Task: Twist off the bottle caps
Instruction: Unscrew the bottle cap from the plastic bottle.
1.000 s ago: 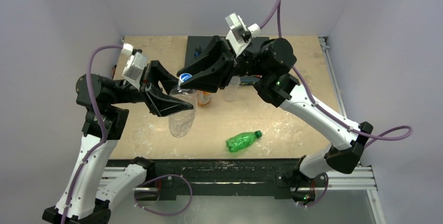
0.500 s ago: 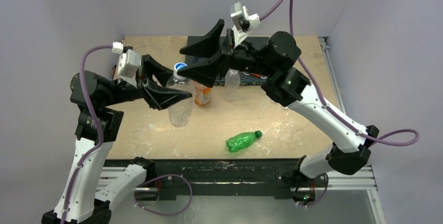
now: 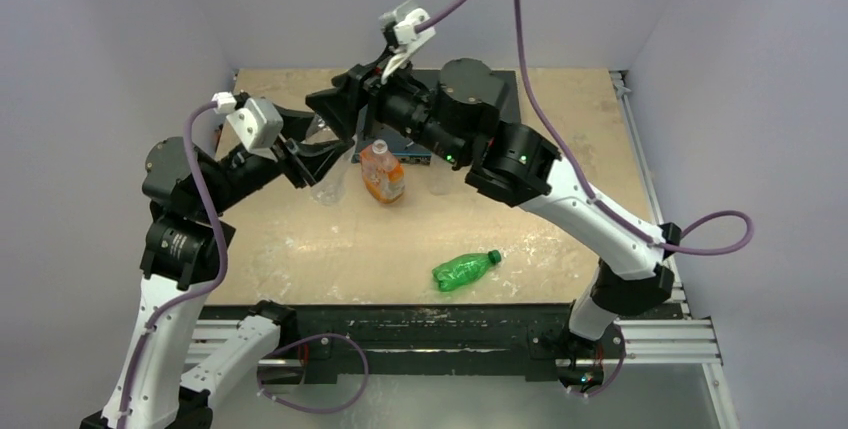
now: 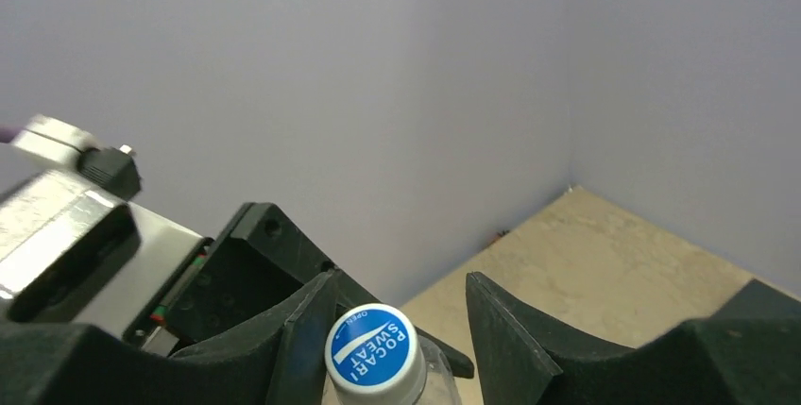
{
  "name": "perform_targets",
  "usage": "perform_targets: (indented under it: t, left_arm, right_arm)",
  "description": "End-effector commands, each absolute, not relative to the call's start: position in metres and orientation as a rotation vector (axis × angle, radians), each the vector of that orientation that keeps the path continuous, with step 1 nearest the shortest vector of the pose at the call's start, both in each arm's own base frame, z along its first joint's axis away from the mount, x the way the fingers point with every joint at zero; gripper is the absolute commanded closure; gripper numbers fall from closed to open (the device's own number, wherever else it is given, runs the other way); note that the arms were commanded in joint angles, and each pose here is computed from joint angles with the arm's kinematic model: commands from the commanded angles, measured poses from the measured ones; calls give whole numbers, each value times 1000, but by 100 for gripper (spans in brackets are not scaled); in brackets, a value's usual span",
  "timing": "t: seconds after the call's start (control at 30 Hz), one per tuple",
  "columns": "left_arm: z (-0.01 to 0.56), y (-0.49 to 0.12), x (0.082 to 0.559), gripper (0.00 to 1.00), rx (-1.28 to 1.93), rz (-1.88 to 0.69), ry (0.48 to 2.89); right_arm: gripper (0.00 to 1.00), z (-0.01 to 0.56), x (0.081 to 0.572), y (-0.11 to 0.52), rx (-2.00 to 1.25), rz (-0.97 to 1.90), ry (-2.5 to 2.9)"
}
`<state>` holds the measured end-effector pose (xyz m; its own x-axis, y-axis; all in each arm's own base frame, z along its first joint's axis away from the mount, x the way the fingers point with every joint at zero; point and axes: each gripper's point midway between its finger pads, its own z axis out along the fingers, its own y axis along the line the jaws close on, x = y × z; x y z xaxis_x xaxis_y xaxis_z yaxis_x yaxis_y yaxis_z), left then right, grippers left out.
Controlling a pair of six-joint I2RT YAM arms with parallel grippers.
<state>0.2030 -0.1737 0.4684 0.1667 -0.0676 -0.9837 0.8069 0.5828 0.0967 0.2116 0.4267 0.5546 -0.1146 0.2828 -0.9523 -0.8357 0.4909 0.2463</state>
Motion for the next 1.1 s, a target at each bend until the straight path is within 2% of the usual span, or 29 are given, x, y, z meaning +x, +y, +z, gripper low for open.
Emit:
perform_targets:
  t: [0.0, 0.23, 0.4, 0.53, 0.73, 0.9, 1.07]
  left_arm:
    - [464, -163, 217, 94, 699, -613, 1271]
    - [457, -160, 225, 96, 673, -585, 1304]
    - [454, -161, 225, 96, 671, -597, 1307]
    - [452, -161, 225, 96, 672, -603, 1312]
    - [453, -162, 224, 96, 672, -608, 1307]
    - [451, -163, 222, 97, 678, -621, 1308]
    - [457, -167, 216, 98, 681, -663, 1289]
  right_arm:
    - [47, 550, 220, 423, -495, 955, 1407]
    - [57, 552, 218, 426, -480, 982, 1393]
    - [51, 550, 219, 429, -469, 998, 1391]
    - [52, 552, 220, 428, -454, 997, 1384]
    - [71, 550, 220, 428, -457, 993, 1387]
    - [100, 550, 220, 427, -456, 989, 1388]
    - [100, 557, 214, 423, -477, 1005, 1363]
